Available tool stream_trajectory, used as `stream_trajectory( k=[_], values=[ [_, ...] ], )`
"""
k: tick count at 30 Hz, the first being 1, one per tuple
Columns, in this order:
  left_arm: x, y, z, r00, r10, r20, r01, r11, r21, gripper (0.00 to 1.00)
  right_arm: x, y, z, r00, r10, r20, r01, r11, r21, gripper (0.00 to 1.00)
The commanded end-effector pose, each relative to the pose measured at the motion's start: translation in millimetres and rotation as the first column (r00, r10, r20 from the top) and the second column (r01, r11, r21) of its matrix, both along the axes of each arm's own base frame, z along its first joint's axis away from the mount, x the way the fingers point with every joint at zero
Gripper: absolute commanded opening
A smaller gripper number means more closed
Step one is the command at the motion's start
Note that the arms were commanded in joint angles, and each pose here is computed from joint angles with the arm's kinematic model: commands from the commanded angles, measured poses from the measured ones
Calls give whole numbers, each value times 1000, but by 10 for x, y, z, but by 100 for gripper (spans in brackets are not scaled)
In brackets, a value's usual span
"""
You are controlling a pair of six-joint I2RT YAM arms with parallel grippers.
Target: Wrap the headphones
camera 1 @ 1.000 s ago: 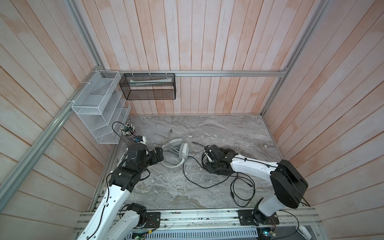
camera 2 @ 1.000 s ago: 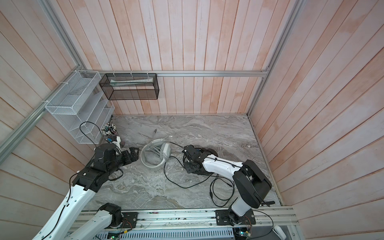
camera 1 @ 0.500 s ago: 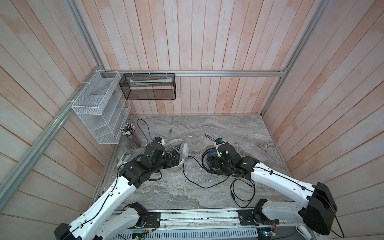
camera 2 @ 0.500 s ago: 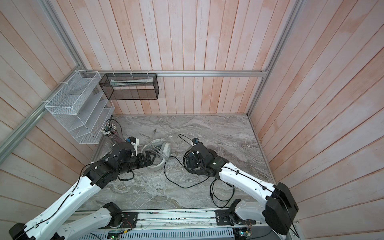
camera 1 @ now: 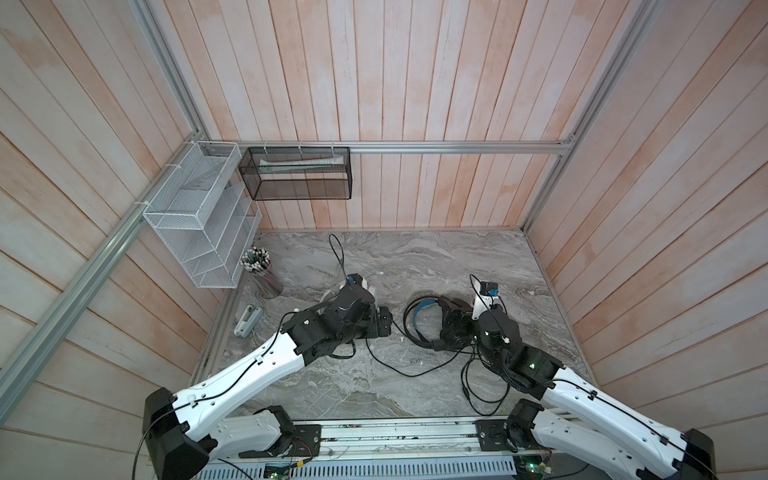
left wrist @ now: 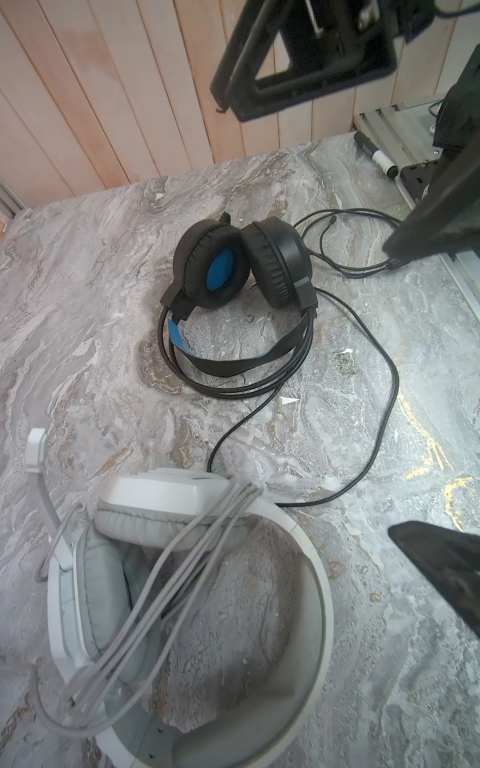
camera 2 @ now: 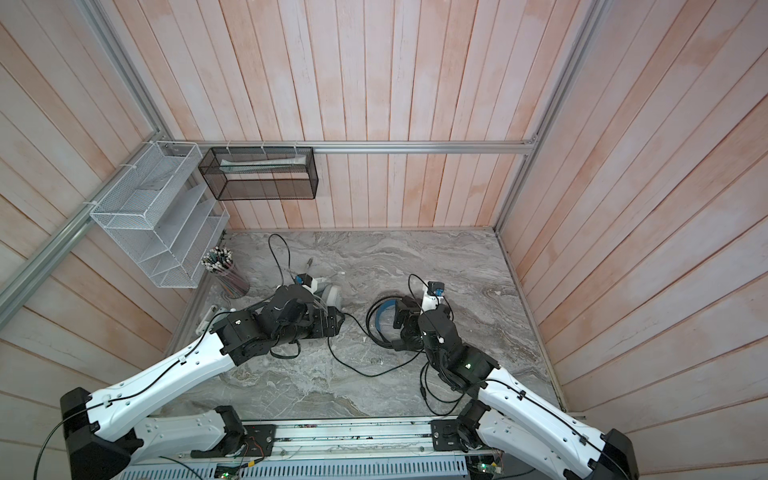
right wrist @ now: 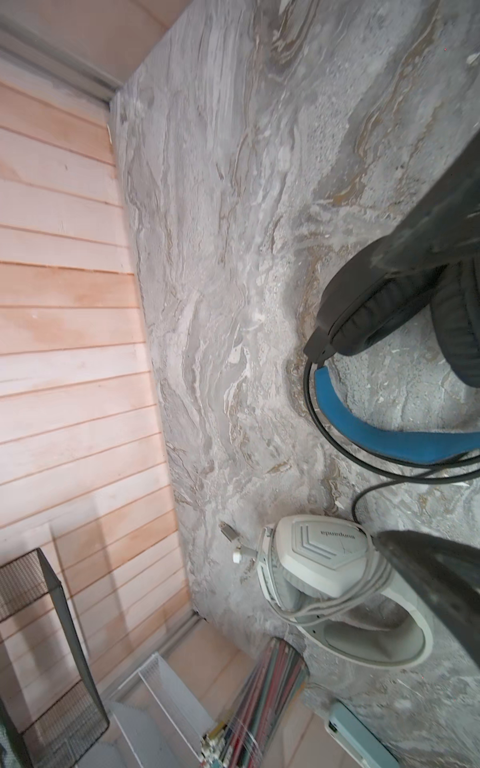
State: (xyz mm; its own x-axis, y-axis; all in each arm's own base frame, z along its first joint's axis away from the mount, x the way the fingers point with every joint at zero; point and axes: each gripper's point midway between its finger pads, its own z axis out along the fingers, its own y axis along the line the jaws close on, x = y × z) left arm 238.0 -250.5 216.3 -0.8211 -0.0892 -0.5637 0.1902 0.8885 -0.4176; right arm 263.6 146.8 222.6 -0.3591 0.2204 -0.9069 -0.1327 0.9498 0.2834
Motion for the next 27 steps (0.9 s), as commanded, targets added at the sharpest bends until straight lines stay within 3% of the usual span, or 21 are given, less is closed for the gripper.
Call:
stream_trajectory(
  k=[1, 13, 21, 27],
  values=[
    [93, -146, 50, 999, -11, 33, 11, 1000, 8, 99, 15, -191, 82, 992, -108, 64, 103, 992, 71, 99],
    [254, -755, -302, 996, -76, -50, 80, 993, 89, 98, -15, -368, -476, 981, -196, -10, 196, 980, 19, 99],
    [435, -957, -706, 991, -32, -131, 56, 982, 183, 99, -35, -531, -650, 961, -276, -24, 275, 961, -30, 100],
    [518, -1002, -1075, 967, 16, -256, 48, 969, 243, 99, -80, -573, -685, 961, -275, -4, 275, 961, 22, 100]
  ],
)
